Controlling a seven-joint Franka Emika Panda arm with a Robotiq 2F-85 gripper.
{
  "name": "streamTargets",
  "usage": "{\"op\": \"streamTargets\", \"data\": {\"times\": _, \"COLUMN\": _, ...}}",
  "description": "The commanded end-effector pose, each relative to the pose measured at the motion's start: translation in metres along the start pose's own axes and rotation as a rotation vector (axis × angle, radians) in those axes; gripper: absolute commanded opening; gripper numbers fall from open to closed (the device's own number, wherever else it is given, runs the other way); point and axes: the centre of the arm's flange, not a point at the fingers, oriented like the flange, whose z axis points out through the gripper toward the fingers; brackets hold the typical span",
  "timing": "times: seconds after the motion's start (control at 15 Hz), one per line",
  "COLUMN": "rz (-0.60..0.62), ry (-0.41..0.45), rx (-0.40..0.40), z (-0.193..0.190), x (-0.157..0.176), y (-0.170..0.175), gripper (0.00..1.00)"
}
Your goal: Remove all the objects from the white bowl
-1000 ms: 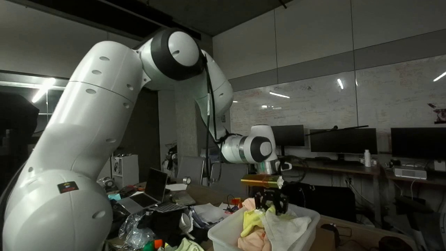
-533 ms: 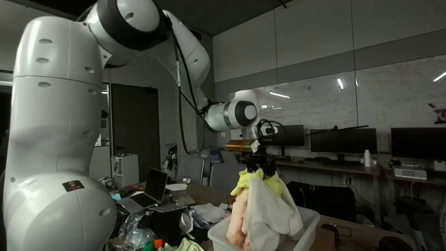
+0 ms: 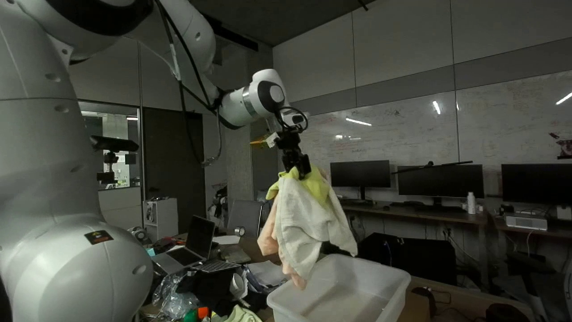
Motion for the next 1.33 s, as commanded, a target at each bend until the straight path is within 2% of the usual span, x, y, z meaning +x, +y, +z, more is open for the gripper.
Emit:
{"op": "streamTargets", "data": {"times": 0.0, "rz": -0.067, "ry": -0.001, "rx": 0.013, "z": -0.047, "x": -0.021, "y": -0.060, "gripper": 0.00}}
{"op": "streamTargets", "data": {"times": 0.13, "rz": -0.185, "ry": -0.060, "rx": 0.027, "z": -0.055, "x": -0.039, "y": -0.102, "gripper": 0.00}}
{"op": "streamTargets", "data": {"times": 0.33, "rz": -0.315, "ry": -0.135, "rx": 0.008, "z": -0.060, "x": -0.060, "y": -0.156, "gripper": 0.00}}
{"op": "streamTargets", "data": {"times": 0.47, "rz": -0.375, "ry": -0.165, "rx": -0.011, "z": -0.063, "x": -0.066, "y": -0.180, "gripper": 0.00}}
{"op": "streamTargets", "data": {"times": 0.73, "rz": -0.503, "ry": -0.218, "rx": 0.018, "z": -0.059, "x": -0.062, "y": -0.211, "gripper": 0.00}}
{"op": "streamTargets", "data": {"times": 0.8, "rz": -0.538, "ry": -0.223, "rx": 0.020, "z": -0.057, "x": -0.059, "y": -0.214, "gripper": 0.25}}
{"op": "streamTargets", "data": {"times": 0.87, "rz": -0.574, "ry": -0.231, "rx": 0.018, "z": -0.056, "x": -0.058, "y": -0.216, "gripper": 0.26}}
{"op": "streamTargets", "data": {"times": 0.93, "rz": -0.592, "ry": -0.236, "rx": 0.011, "z": -0.054, "x": -0.056, "y": -0.218, "gripper": 0.31}}
{"op": "streamTargets", "data": {"times": 1.27, "rz": -0.631, "ry": -0.262, "rx": 0.004, "z": -0.047, "x": -0.043, "y": -0.204, "gripper": 0.69}}
